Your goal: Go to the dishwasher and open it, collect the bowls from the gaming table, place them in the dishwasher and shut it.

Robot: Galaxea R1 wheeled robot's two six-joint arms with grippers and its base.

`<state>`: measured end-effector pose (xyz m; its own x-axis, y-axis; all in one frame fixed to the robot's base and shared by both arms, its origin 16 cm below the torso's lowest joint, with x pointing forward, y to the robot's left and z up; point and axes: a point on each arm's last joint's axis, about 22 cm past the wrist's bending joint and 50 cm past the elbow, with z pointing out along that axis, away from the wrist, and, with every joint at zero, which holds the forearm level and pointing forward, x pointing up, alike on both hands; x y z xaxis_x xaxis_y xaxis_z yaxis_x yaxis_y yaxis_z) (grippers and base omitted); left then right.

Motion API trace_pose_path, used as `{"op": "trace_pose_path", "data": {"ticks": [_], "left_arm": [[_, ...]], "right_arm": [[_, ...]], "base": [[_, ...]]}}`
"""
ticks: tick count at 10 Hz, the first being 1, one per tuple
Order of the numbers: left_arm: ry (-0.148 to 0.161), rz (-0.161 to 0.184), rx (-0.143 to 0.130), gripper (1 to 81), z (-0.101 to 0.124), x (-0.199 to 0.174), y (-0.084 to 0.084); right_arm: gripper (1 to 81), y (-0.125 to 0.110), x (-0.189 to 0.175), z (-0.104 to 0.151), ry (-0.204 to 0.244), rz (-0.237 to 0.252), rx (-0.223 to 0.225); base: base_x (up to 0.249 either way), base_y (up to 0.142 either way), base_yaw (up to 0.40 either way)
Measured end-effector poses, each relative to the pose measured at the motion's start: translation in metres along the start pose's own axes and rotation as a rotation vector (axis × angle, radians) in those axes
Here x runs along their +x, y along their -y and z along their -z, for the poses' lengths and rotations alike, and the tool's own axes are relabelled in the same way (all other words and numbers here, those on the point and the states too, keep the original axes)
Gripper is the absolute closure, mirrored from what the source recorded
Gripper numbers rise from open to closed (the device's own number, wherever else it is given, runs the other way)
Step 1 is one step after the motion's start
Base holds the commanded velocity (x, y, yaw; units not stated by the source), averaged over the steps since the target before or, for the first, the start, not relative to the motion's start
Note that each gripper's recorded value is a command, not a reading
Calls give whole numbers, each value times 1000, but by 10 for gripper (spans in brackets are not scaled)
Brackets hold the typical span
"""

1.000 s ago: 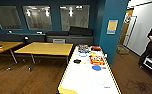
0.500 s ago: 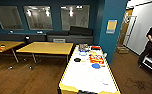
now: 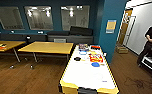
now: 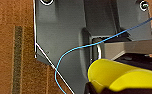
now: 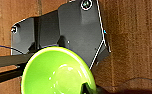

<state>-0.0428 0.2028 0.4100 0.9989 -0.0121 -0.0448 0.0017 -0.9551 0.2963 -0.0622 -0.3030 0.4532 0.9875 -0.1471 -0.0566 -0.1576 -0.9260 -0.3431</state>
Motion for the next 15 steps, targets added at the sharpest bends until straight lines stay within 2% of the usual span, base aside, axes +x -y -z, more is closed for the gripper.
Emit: {"op": "trace_pose_path", "data": {"ticks": [4,5,7,8,9,11,12,13,15], "left_arm": [[0,1,4,811,1,-1,3],[0,1,4,811,1,-1,3],[1,1,4,811,1,-1,3],[1,1,7,811,2,-1,7],[1,2,16,811,5,-2,17],[1,6,71,811,19,-3,62],[1,8,88,811,23,-3,75],[-1,8,86,811,23,-2,74],[0,6,56,811,17,-3,53]], "right_arm": [[811,-39,4,22,-5,-1,-47],[811,-36,5,21,-7,0,-44],[811,-4,4,5,-4,1,1],[811,5,4,2,-3,2,13],[811,0,4,4,-4,3,6],[811,-9,6,7,-6,6,-8],[811,-7,5,6,-5,6,-5],[811,-6,5,5,-3,6,-3],[811,-6,5,5,-4,6,-4]], "base": [[-93,0,0],[-93,0,0],[-93,0,0],[-93,0,0],[-93,0,0],[-97,0,0],[-100,0,0],[-100,0,0],[-100,0,0]]}}
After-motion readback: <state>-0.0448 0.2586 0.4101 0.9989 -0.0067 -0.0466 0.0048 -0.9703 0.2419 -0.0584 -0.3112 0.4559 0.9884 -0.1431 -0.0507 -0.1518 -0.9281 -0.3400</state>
